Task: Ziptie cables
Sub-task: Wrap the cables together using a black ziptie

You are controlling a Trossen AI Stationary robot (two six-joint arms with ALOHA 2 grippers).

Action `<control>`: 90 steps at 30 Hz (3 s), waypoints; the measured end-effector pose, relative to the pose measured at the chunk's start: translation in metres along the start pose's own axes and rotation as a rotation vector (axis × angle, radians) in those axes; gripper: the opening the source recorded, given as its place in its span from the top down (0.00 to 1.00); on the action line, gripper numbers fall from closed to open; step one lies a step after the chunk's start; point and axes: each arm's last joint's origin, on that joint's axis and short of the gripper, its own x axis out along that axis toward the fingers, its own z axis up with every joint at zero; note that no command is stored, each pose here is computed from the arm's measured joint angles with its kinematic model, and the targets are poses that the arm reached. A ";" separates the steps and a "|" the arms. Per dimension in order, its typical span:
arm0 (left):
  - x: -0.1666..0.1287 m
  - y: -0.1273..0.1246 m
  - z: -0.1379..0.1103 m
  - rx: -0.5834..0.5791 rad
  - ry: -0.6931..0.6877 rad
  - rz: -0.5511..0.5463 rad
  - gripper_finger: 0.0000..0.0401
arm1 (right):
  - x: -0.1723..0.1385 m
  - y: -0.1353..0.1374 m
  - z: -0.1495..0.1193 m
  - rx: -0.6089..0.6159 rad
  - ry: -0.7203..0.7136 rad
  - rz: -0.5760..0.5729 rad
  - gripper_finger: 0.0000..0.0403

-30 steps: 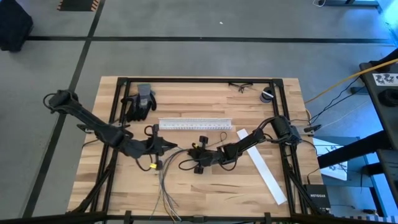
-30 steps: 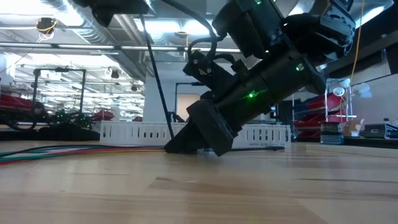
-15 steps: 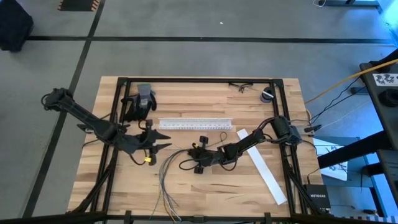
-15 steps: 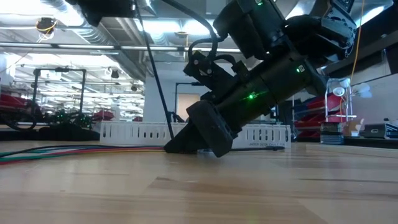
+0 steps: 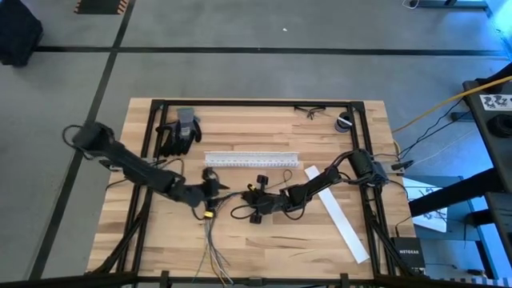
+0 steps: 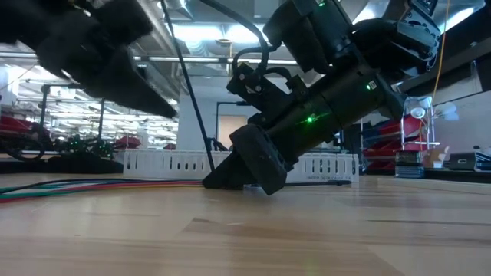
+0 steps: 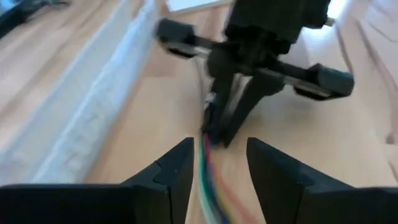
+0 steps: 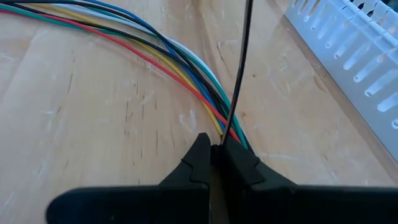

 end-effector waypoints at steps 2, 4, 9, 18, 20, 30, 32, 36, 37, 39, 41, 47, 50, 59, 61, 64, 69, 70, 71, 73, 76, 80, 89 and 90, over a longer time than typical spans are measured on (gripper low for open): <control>0.015 -0.002 -0.003 0.023 -0.002 -0.013 0.65 | 0.000 0.000 0.000 0.000 0.000 0.000 0.96; 0.028 -0.001 -0.007 0.031 0.013 -0.010 0.65 | 0.000 0.000 0.000 -0.001 0.000 -0.001 0.96; 0.047 0.002 -0.011 0.015 0.000 -0.028 0.65 | 0.000 0.000 0.000 0.000 -0.002 -0.001 0.96; 0.058 0.011 -0.011 0.016 -0.017 -0.070 0.71 | 0.000 0.000 0.000 0.000 -0.005 -0.014 0.96; 0.058 0.011 -0.010 0.032 -0.025 -0.069 0.80 | 0.000 0.000 0.000 0.000 -0.005 -0.015 0.96; 0.046 0.005 0.011 0.083 -0.039 -0.110 1.00 | 0.000 0.000 0.002 -0.010 -0.021 -0.027 0.96; 0.032 0.004 0.029 0.085 -0.072 -0.115 1.00 | 0.000 -0.001 0.005 -0.003 -0.037 -0.035 0.96; -0.001 0.005 0.052 0.092 -0.110 -0.110 1.00 | 0.000 -0.001 0.005 -0.002 -0.040 -0.044 0.96; -0.008 0.006 0.056 0.091 -0.132 -0.105 1.00 | 0.000 -0.001 0.005 -0.001 -0.041 -0.048 0.96; -0.022 0.006 0.064 0.090 -0.183 -0.107 1.00 | 0.000 -0.001 0.005 0.000 -0.043 -0.052 0.96; -0.032 0.005 0.068 0.105 -0.214 -0.110 1.00 | 0.000 -0.001 0.005 -0.001 -0.041 -0.051 0.96; -0.037 0.006 0.073 0.102 -0.257 -0.085 1.00 | 0.000 -0.002 -0.001 -0.026 0.010 -0.069 0.96; -0.040 0.004 0.076 0.114 -0.289 -0.075 1.00 | 0.002 -0.004 -0.004 -0.005 0.028 -0.094 0.96; -0.045 0.004 0.080 -0.006 -0.295 -0.085 0.96 | 0.005 -0.003 -0.002 0.021 -0.027 -0.093 0.96; -0.044 0.006 0.076 -0.024 -0.238 -0.079 0.92 | 0.003 -0.004 0.001 0.028 -0.038 -0.089 0.94; -0.042 0.009 0.064 -0.022 -0.111 -0.058 0.83 | -0.004 -0.007 0.010 0.032 -0.045 -0.093 0.84; -0.053 0.012 0.060 -0.075 0.019 -0.036 0.69 | -0.034 -0.014 0.042 0.022 -0.090 -0.081 0.63; -0.054 0.012 0.055 -0.077 0.056 -0.031 0.68 | -0.042 -0.017 0.052 0.032 -0.109 -0.082 0.59; -0.054 0.011 0.051 -0.084 0.083 -0.030 0.67 | -0.052 -0.020 0.061 0.036 -0.117 -0.079 0.56; -0.055 0.010 0.047 -0.117 0.113 -0.021 0.65 | -0.071 -0.027 0.073 0.026 -0.098 -0.061 0.51; -0.050 0.005 0.039 -0.165 0.145 -0.014 0.64 | -0.103 -0.040 0.086 0.018 -0.032 -0.021 0.47; -0.039 -0.003 0.025 -0.216 0.155 -0.021 0.64 | -0.140 -0.056 0.089 0.018 0.099 0.029 0.45; 0.003 -0.026 -0.017 -0.254 0.215 -0.005 0.64 | -0.136 -0.064 0.015 -0.095 0.378 -0.002 0.48; 0.007 -0.028 -0.022 -0.252 0.223 0.001 0.64 | -0.136 -0.066 0.005 -0.110 0.398 -0.017 0.48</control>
